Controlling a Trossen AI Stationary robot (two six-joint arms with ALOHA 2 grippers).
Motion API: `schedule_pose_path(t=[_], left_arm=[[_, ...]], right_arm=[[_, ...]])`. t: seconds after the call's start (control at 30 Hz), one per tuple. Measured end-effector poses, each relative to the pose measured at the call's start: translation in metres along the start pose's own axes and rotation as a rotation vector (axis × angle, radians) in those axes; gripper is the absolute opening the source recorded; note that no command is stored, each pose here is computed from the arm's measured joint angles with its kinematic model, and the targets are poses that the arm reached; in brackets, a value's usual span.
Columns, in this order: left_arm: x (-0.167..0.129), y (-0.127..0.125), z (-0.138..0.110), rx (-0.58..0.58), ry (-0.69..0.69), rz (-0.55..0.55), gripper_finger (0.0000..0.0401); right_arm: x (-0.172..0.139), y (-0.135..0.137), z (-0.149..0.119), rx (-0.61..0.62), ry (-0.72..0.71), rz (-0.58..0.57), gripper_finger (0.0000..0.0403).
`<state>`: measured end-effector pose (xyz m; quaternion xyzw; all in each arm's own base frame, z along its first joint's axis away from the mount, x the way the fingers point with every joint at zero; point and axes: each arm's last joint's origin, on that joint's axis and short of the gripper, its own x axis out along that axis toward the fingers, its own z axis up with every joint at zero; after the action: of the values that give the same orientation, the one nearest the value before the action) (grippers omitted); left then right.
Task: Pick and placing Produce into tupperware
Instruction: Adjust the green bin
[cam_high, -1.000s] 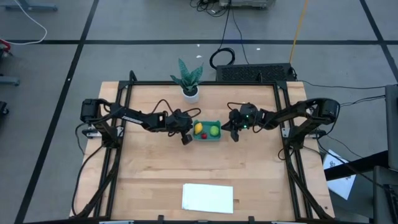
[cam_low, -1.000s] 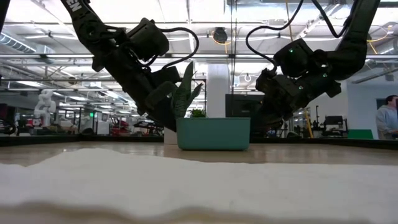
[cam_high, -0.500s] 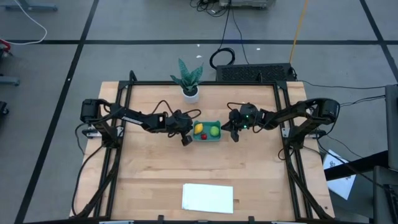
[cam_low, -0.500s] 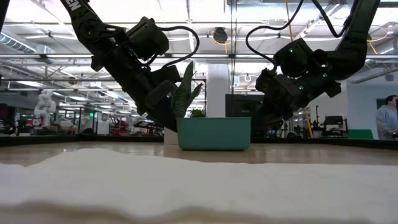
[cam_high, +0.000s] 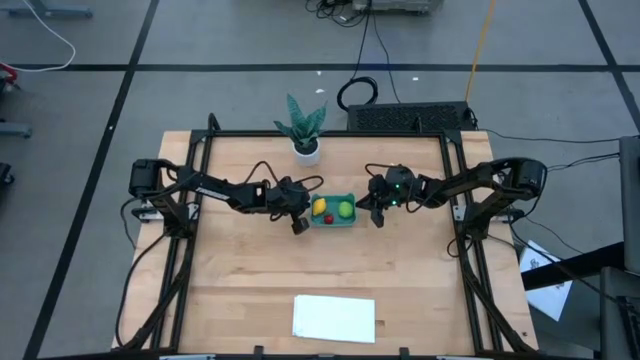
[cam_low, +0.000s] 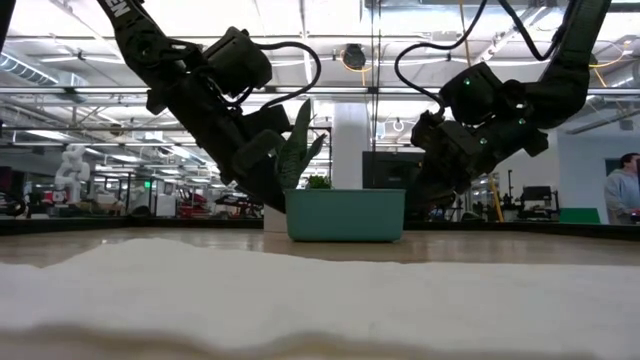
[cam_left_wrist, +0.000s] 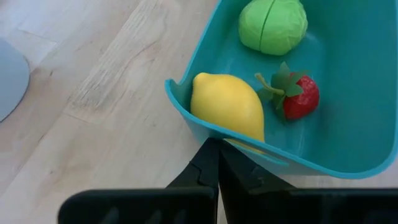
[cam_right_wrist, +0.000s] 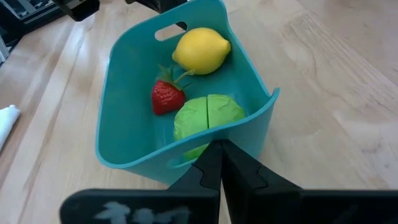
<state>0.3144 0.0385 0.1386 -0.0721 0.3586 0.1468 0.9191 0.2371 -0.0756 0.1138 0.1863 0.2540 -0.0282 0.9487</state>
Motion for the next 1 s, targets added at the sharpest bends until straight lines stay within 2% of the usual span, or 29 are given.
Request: schedule_pose_path(t=[0.73,1.0], left_arm=[[-0.0006,-0.0024,-0.0038,-0.011,0.037,0.021,0.0],[-0.0015,-0.0024,-0.0093,-0.015,0.082,0.082,0.0]], right_arm=[[0.0002,-0.0006,-0.0033,0.031,0.036,-0.011,0.0],[0.0002,-0.0008,-0.0047,0.04,0.05,-0.015,0.0]])
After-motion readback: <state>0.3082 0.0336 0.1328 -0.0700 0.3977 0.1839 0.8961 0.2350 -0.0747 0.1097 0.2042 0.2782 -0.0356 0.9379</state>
